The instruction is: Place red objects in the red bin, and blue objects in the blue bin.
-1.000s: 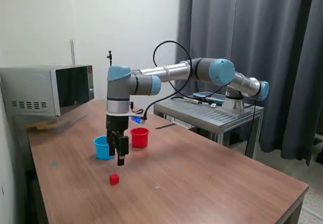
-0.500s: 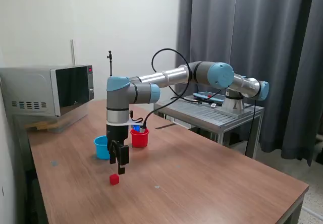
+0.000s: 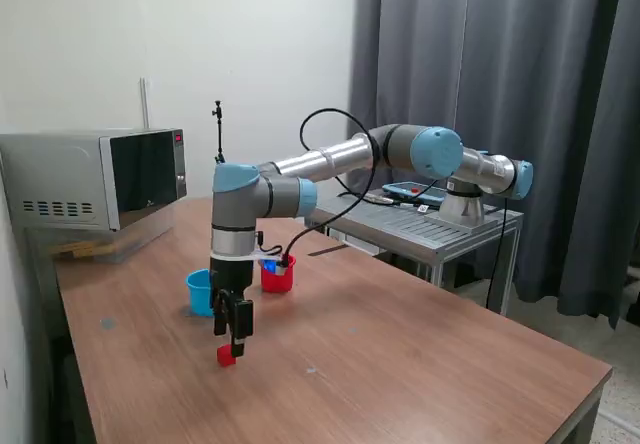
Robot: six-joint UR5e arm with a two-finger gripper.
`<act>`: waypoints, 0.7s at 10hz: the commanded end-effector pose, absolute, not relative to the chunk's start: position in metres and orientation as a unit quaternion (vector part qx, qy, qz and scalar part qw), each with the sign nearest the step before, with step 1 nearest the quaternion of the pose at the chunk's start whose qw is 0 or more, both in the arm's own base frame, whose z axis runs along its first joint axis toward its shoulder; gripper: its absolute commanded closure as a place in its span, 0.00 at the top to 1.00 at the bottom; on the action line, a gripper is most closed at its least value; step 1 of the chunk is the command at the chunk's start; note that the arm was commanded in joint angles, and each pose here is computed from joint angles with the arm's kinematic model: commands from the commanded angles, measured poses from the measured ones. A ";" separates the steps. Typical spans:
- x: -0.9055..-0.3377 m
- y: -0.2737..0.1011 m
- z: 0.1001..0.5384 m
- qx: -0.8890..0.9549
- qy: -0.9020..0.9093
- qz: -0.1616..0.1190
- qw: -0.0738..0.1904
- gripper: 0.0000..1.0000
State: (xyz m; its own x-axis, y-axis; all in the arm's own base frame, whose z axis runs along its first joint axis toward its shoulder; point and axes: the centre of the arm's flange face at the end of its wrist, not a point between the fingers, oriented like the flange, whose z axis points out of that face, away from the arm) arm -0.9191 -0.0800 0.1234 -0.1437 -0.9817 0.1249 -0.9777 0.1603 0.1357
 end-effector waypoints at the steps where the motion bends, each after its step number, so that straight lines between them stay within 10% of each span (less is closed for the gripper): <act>1: -0.916 -0.079 0.111 0.651 -0.754 -0.006 0.085 1.00; 6: -0.915 -0.074 0.106 0.669 -0.739 -0.008 0.080 1.00; 7: -0.915 -0.074 0.106 0.669 -0.739 -0.008 0.080 0.00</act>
